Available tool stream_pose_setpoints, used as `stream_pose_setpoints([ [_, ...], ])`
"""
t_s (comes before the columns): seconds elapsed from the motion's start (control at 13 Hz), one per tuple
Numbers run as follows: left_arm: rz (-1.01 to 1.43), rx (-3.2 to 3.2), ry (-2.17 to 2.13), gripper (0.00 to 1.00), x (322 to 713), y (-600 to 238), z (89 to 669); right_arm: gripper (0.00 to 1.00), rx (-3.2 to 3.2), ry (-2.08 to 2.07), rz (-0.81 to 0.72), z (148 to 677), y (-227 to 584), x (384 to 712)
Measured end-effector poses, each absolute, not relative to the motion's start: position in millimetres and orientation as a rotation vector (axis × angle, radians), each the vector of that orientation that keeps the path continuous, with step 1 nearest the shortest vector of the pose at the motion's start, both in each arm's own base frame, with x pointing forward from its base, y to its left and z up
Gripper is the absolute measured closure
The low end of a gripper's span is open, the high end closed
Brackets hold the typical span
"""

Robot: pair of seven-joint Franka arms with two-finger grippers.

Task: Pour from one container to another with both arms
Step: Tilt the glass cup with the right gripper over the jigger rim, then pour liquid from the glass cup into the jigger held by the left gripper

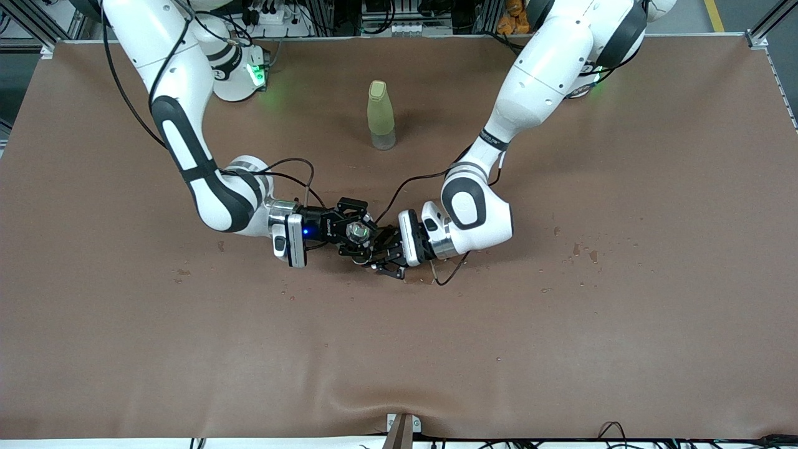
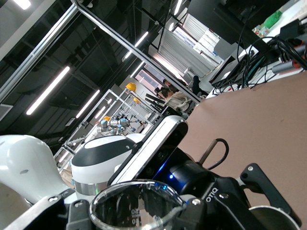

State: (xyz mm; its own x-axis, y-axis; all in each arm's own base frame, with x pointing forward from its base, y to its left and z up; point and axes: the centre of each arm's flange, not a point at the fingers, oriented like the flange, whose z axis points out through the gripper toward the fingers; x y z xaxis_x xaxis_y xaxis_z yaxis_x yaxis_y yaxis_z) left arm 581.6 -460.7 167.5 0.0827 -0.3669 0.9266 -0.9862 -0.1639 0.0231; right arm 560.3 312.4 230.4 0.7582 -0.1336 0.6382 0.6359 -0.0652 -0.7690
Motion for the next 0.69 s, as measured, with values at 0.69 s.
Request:
stream_pose_setpoints([
  [0.69,1.079,1.642,-1.364,0.79,583.9,-457.0,165.5,0.86,-1.513,-0.396,-0.656,231.1,312.4,561.2],
])
